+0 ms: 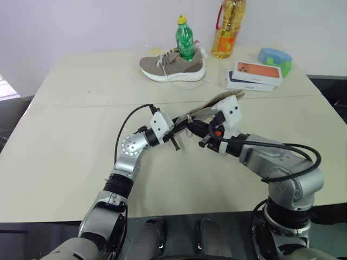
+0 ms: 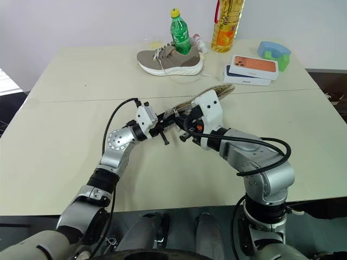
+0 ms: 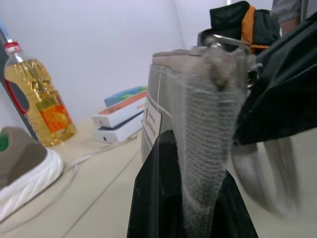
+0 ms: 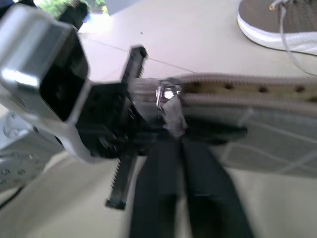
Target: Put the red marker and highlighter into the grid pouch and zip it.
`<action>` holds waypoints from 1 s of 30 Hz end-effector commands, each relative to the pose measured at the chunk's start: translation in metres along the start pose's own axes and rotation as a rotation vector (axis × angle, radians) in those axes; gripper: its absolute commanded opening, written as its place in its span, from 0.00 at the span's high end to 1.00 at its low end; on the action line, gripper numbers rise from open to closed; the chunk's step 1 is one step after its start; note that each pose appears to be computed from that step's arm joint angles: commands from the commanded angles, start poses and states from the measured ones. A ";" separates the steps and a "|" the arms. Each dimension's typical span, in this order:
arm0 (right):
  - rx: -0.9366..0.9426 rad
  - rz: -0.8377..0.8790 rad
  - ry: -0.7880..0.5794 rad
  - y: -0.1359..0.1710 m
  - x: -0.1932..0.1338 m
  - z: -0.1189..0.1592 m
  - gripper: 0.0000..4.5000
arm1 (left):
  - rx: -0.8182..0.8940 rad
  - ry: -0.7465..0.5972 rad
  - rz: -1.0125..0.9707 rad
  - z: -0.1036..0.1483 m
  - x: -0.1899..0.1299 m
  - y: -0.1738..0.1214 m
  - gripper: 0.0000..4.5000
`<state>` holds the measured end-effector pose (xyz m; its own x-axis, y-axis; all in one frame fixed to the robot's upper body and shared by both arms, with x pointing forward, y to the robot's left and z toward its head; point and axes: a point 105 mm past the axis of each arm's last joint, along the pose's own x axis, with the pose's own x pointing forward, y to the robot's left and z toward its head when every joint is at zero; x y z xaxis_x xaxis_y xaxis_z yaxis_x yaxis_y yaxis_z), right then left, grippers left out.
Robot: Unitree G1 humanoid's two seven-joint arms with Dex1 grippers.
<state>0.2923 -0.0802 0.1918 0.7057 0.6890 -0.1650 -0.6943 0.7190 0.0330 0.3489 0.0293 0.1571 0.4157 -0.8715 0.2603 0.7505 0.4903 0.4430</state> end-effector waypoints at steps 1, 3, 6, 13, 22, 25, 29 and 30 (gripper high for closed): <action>-0.082 -0.024 -0.024 -0.009 -0.011 0.016 0.99 | 0.075 -0.018 -0.014 0.007 -0.005 0.006 1.00; -0.129 -0.044 -0.009 -0.016 -0.017 0.019 0.99 | 0.089 -0.010 -0.027 0.005 -0.010 0.006 1.00; -0.286 -0.095 0.057 -0.036 -0.041 0.028 0.99 | 0.105 0.015 -0.077 0.001 -0.024 0.006 1.00; -0.412 -0.250 0.173 -0.085 -0.083 0.040 0.99 | 0.109 0.071 -0.164 -0.007 -0.055 0.003 1.00; -0.375 -0.107 0.185 -0.067 -0.077 0.024 0.99 | 0.078 0.065 -0.163 -0.006 -0.063 0.002 1.00; -0.293 0.025 0.134 -0.032 -0.052 0.011 0.82 | 0.045 0.019 -0.123 0.000 -0.053 0.003 1.00; -0.327 0.026 0.101 -0.014 -0.035 0.006 0.37 | 0.019 -0.013 -0.096 0.006 -0.047 0.004 1.00; -0.323 0.027 0.095 -0.013 -0.033 0.006 0.26 | 0.019 -0.013 -0.098 0.007 -0.046 0.003 1.00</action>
<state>0.2781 -0.1133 0.1871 0.6477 0.6926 -0.3175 -0.7601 0.6157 -0.2076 0.3289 0.0676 0.1368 0.3301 -0.9278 0.1739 0.8053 0.3729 0.4609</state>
